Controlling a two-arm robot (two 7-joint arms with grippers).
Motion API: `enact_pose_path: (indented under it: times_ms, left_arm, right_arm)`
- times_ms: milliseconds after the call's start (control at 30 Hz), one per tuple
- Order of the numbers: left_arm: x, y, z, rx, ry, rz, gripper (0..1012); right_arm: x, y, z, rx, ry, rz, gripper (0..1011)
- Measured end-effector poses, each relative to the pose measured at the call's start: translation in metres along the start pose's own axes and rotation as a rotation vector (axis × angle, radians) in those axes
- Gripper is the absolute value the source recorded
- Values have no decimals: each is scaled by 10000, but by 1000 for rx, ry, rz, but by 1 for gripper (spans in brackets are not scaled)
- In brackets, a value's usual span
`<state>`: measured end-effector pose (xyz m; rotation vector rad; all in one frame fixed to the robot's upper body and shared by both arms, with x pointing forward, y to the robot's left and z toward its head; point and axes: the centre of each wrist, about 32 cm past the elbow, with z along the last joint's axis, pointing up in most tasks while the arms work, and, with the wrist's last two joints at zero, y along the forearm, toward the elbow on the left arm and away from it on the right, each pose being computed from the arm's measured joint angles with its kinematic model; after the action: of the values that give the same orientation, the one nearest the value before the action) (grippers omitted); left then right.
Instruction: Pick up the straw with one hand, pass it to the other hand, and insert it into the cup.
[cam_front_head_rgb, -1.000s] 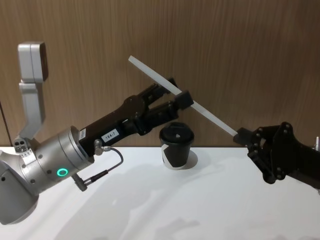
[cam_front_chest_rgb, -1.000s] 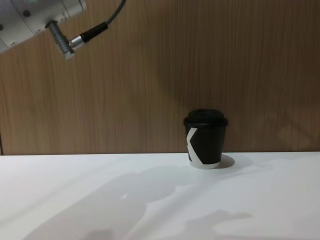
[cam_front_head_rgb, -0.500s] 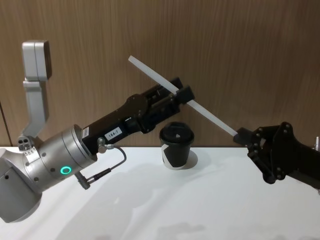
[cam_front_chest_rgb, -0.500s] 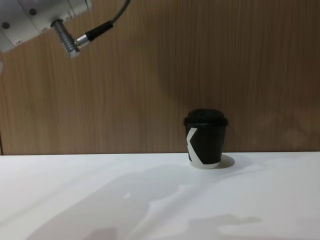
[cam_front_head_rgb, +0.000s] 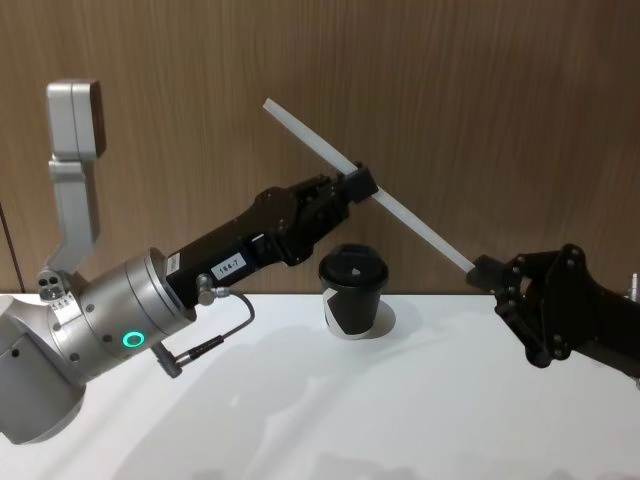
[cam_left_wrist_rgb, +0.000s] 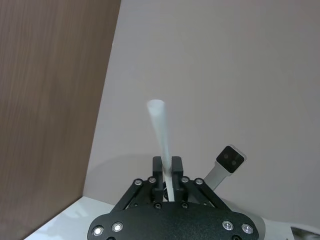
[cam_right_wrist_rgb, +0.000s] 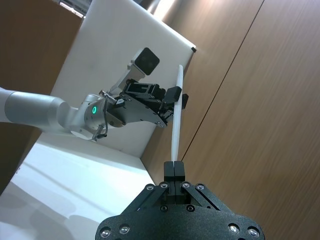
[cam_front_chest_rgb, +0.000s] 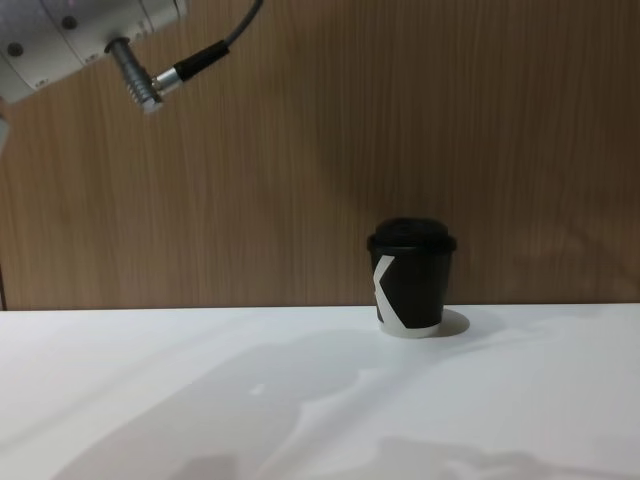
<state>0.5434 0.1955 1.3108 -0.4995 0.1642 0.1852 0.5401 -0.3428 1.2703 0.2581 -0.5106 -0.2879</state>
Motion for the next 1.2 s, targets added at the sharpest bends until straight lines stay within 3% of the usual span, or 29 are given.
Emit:
enact_pose_path:
  times_ms: [167, 533, 733, 767, 900, 1067, 1200]
  left_arm:
    - [1, -3, -2, 0, 1, 0, 41]
    - [2, -5, 0, 0, 0, 1, 8]
    - [2, -5, 0, 0, 0, 1, 10]
    - [2, -5, 0, 0, 0, 1, 8]
    - [1, -5, 0, 0, 0, 1, 8]
    - [0, -5, 2, 1, -3, 4, 10]
    - [-12, -6, 7, 4, -29, 21, 8]
  right_arm:
    - [0, 0, 0, 0, 0, 0, 2]
    - [0, 0, 1, 0, 0, 0, 24]
    - [0, 0, 0, 0, 0, 0, 184]
    - [0, 0, 0, 0, 0, 0, 247]
    - [0, 0, 0, 0, 0, 0, 319]
    - [0, 0, 0, 0, 0, 0, 504]
    - [0, 0, 0, 0, 0, 0, 626]
